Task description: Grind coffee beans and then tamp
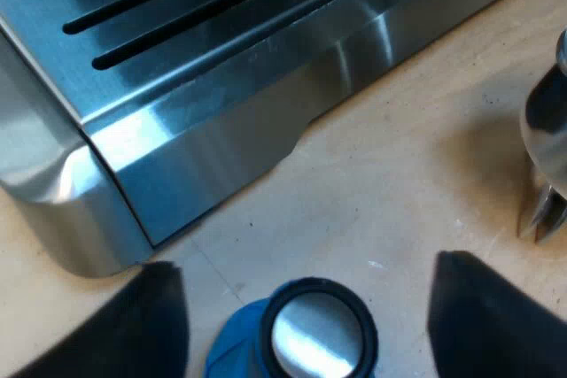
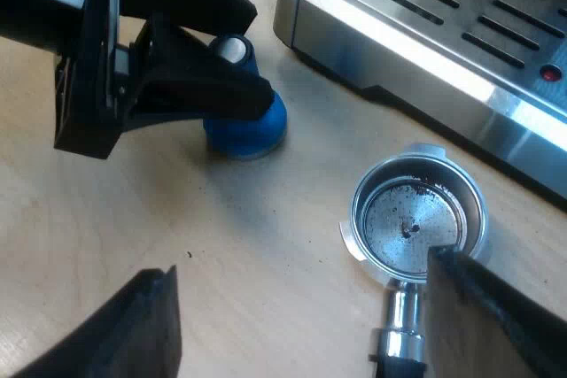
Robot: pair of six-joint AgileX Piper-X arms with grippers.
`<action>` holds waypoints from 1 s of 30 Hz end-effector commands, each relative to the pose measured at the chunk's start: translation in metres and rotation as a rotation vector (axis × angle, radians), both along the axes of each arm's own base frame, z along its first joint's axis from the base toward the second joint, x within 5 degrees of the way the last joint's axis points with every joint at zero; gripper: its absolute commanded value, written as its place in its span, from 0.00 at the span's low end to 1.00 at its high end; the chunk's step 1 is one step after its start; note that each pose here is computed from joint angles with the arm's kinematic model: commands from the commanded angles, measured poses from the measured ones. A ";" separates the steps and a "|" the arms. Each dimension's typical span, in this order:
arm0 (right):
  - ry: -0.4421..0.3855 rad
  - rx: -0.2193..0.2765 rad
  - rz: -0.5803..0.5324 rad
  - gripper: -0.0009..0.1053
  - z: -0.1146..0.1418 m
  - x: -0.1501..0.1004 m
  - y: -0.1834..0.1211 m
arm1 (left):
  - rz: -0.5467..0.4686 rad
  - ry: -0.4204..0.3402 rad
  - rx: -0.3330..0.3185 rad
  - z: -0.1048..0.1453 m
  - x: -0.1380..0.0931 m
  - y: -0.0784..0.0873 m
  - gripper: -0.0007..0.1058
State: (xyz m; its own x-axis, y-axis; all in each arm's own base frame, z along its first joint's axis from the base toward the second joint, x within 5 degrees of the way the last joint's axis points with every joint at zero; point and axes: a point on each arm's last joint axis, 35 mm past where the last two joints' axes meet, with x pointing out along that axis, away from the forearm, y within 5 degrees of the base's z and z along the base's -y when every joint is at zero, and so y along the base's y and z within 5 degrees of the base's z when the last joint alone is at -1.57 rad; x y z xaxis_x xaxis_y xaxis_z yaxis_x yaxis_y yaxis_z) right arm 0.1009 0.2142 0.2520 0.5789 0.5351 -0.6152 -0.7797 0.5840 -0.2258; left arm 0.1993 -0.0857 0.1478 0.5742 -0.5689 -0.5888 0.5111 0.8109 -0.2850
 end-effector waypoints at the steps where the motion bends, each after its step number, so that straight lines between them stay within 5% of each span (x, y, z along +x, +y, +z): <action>1: -0.012 0.006 0.003 0.58 0.003 0.000 0.000 | -0.001 0.001 -0.012 0.001 0.000 -0.001 0.38; 12: -0.012 0.006 0.003 0.58 0.003 0.000 0.000 | -0.009 0.020 -0.012 -0.001 -0.001 -0.001 0.07; 22: -0.012 0.006 0.003 0.58 0.003 0.000 0.000 | -0.029 0.026 -0.027 -0.001 -0.002 -0.001 0.07; 30: -0.012 0.006 0.003 0.58 0.003 0.000 0.000 | -0.033 -0.049 -0.055 0.022 -0.009 0.001 0.07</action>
State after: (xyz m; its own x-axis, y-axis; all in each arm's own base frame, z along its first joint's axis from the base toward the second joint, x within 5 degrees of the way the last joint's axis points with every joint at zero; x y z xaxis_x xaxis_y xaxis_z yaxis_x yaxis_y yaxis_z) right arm 0.1009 0.2142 0.2520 0.5789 0.5351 -0.6152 -0.7797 0.5840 -0.2258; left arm 0.1916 -0.0842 0.1678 0.5842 -0.6097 -0.5357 0.5482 0.7831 -0.2935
